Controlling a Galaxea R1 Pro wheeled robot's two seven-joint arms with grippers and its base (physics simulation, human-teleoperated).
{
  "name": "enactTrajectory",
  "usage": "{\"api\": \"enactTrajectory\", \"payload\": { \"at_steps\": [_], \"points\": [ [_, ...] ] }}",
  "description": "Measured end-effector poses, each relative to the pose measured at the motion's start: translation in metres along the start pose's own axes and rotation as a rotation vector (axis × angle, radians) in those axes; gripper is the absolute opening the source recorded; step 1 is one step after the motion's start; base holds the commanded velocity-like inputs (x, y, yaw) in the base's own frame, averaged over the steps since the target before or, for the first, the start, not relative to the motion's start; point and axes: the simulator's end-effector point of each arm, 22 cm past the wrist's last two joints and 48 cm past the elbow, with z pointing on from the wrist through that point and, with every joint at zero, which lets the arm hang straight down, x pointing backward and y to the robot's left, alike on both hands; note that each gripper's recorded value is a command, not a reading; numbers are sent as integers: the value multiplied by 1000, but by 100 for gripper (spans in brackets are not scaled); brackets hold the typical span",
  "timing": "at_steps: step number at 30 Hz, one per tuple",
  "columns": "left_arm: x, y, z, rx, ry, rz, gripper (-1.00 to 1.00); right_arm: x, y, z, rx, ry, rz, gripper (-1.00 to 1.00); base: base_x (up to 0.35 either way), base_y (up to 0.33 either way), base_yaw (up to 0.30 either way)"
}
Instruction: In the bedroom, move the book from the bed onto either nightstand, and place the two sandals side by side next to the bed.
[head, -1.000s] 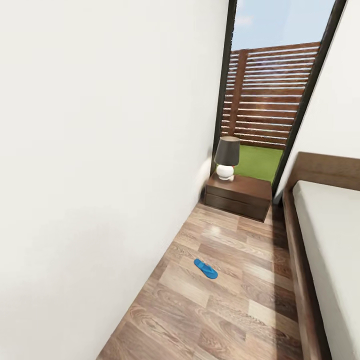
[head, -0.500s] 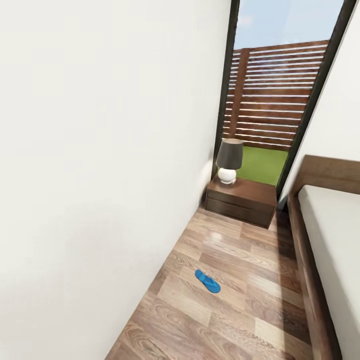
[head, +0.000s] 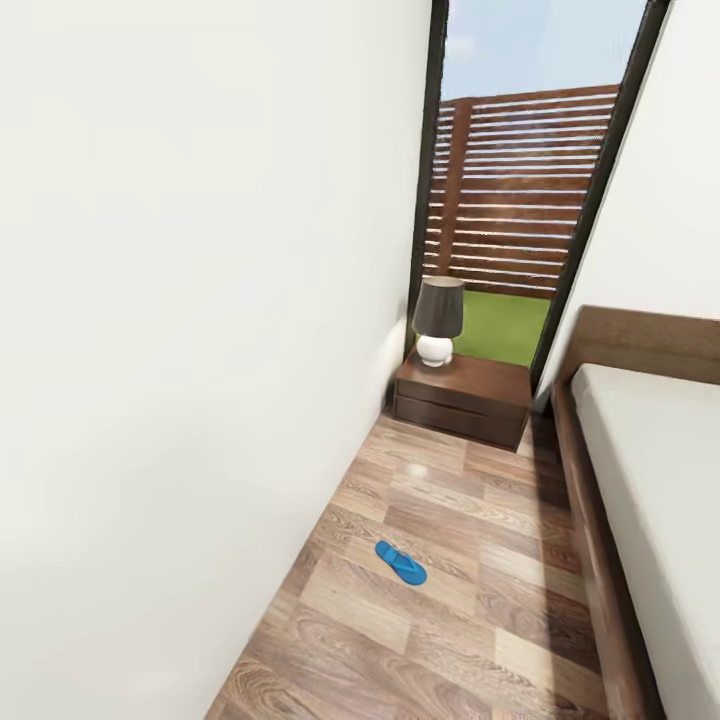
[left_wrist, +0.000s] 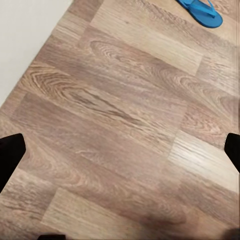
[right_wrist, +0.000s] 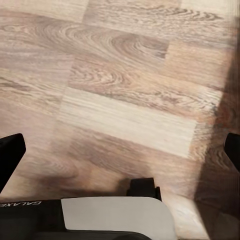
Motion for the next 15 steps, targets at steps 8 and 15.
{"api": "enactTrajectory", "payload": {
  "at_steps": [8, 15],
  "points": [
    [0, 0, 0, 1, 0, 0, 100, 0, 0, 0, 0, -1, 0, 100, 0, 0, -279],
    [0, 0, 0, 1, 0, 0, 100, 0, 1, 0, -1, 0, -1, 100, 0, 0, -276]
  ]
}}
